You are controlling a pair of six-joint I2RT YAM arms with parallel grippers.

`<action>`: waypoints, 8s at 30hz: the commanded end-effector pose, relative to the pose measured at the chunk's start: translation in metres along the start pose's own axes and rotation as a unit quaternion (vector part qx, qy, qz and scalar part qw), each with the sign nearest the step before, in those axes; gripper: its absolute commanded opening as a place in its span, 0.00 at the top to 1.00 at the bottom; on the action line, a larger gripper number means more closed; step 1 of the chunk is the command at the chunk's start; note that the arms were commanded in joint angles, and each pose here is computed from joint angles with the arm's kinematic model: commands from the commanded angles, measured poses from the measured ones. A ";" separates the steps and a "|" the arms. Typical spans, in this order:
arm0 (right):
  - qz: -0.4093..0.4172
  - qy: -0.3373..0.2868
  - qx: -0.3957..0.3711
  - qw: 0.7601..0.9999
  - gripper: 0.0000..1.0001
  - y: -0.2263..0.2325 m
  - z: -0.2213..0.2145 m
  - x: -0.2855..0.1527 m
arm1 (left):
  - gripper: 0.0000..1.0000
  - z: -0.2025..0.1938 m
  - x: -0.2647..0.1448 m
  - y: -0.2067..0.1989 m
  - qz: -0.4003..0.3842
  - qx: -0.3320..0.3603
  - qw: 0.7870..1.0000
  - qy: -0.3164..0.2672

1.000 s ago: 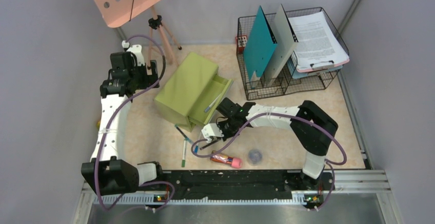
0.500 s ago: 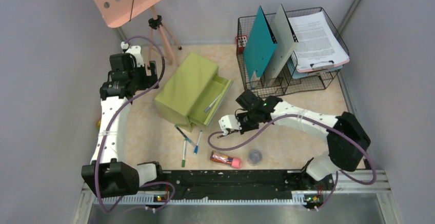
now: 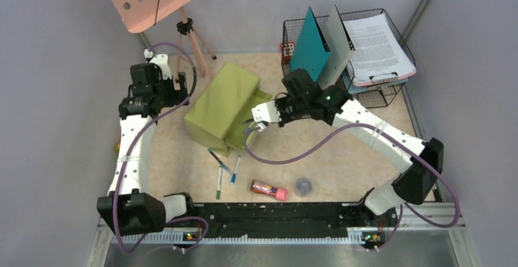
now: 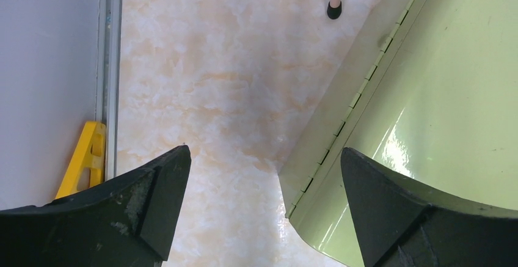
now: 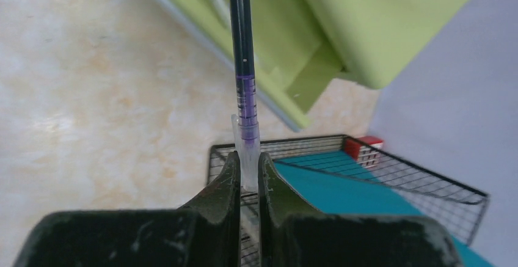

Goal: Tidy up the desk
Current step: Place the stationery in the drawer, then pick up the stationery from the center of the board, then place the stationery in the drawer, then pick up the stationery from the corner of the board.

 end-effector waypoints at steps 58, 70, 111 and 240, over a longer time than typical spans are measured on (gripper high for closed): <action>-0.136 -0.108 0.216 0.961 0.26 -0.051 0.010 -0.016 | 0.03 -0.046 0.034 -0.015 -0.052 0.100 0.993 -0.033; -0.155 -0.114 0.263 0.946 0.24 -0.047 -0.010 -0.026 | 0.03 -0.010 0.063 0.021 0.057 0.033 0.998 -0.017; -0.126 -0.136 0.380 0.906 0.03 -0.020 -0.064 -0.018 | 0.17 -0.199 0.025 -0.120 -0.375 0.659 0.651 -0.031; -0.191 -0.135 0.480 0.846 0.04 -0.011 -0.112 -0.066 | 0.23 -0.218 -0.023 -0.149 -0.311 0.439 0.812 0.226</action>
Point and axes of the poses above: each gripper's point midway between its finger pads, its own x axis out along the fingers, its own y axis along the line the jaws close on, z = x × y, the point moved 3 cm from there along -x, back along the fingers, and after that the axes turned 9 degrees about x, right-handed, at the moved point
